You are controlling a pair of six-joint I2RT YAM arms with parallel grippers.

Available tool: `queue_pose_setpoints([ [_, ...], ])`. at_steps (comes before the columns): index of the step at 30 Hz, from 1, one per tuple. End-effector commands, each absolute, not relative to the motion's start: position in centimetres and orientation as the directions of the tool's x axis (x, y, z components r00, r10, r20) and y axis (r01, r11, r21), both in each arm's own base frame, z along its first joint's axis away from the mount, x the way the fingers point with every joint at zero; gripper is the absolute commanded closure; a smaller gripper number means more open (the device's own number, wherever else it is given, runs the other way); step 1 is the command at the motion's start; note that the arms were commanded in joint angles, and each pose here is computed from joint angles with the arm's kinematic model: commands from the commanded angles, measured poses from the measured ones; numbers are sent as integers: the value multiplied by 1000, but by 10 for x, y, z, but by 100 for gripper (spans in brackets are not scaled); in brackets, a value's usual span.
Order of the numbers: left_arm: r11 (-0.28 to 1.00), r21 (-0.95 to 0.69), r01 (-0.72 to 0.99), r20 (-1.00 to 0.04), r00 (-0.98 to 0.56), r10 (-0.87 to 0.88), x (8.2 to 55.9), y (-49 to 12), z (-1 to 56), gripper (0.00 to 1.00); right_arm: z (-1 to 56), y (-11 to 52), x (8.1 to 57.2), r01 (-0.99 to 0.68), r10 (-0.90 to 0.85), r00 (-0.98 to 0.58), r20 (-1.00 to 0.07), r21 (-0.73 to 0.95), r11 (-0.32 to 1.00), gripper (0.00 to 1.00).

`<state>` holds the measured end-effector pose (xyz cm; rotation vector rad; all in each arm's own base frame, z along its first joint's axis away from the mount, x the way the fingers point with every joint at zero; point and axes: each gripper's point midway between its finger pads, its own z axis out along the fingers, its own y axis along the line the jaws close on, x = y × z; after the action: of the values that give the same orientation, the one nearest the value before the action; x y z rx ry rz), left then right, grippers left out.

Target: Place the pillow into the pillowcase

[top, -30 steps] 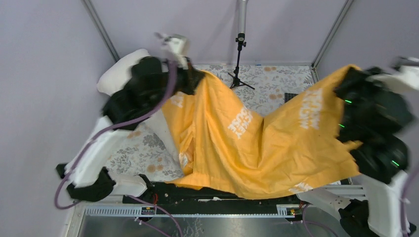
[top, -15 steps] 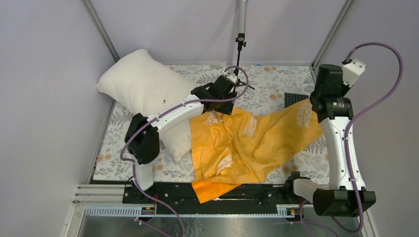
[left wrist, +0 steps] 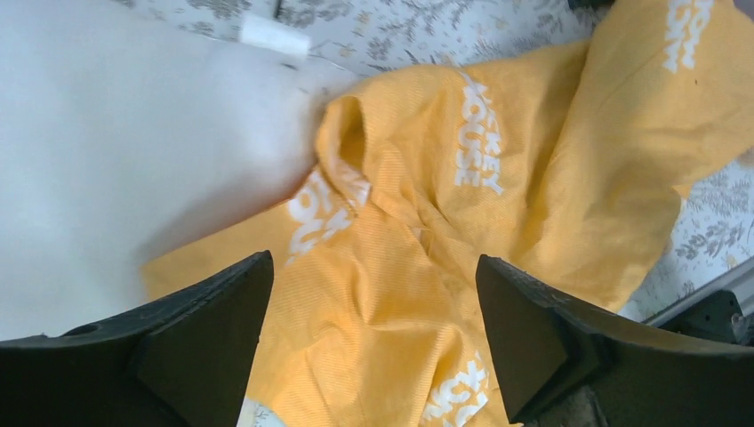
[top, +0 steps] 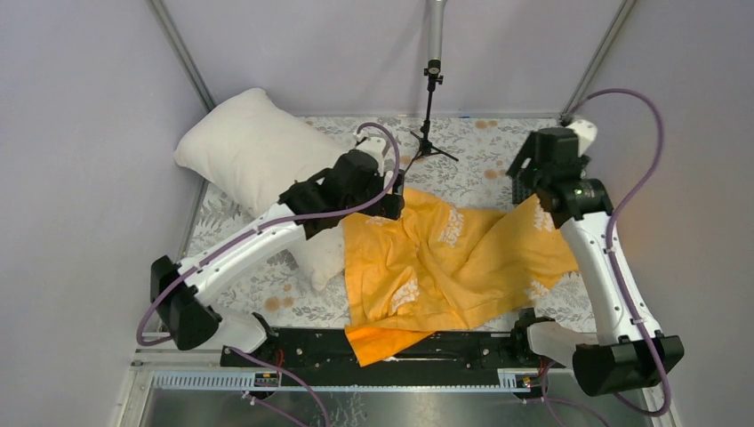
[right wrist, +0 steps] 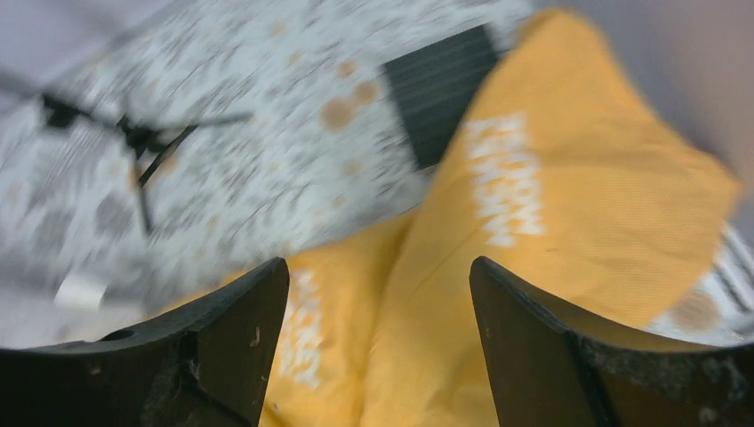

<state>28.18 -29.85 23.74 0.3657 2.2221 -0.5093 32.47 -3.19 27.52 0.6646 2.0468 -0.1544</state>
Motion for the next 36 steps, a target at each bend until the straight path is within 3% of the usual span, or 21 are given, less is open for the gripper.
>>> queue_pose_setpoints([
  [1, 904, -248, 348, -814, -581, 0, 291, -273, 257, 7, 257, 39, 327, 304, 342, -481, -807, 212, 929, 17],
  [4, 862, -314, 398, -788, -616, -2, 276, -283, 254, 4, 226, 43, 321, 320, 344, -533, -773, 192, 928, 16],
  [8, 746, -389, 540, -752, -654, 81, 231, -326, 242, 8, 209, 38, 290, 370, 409, -537, -738, 230, 900, 18],
  [11, 736, -353, 578, -732, -660, 167, 207, -345, 215, 9, 213, 1, 264, 489, 393, -470, -791, 137, 861, 10],
  [15, 765, -378, 522, -708, -695, 125, 211, -353, 192, 12, 206, 2, 264, 491, 393, -494, -776, 125, 862, 10],
  [19, 809, -374, 453, -728, -684, 46, 225, -349, 194, 14, 176, 41, 292, 382, 397, -603, -692, 186, 905, 13],
  [23, 888, -313, 338, -789, -613, -45, 253, -311, 222, 10, 167, 73, 321, 278, 350, -649, -676, 217, 936, 13],
  [31, 946, -288, 147, -814, -557, -161, 326, -225, 261, 1, 202, 167, 368, -123, 193, -591, -783, 324, 938, 9],
  [36, 960, -275, 48, -817, -538, -207, 378, -178, 275, 1, 210, 231, 376, -347, 45, -552, -832, 278, 896, 4],
])
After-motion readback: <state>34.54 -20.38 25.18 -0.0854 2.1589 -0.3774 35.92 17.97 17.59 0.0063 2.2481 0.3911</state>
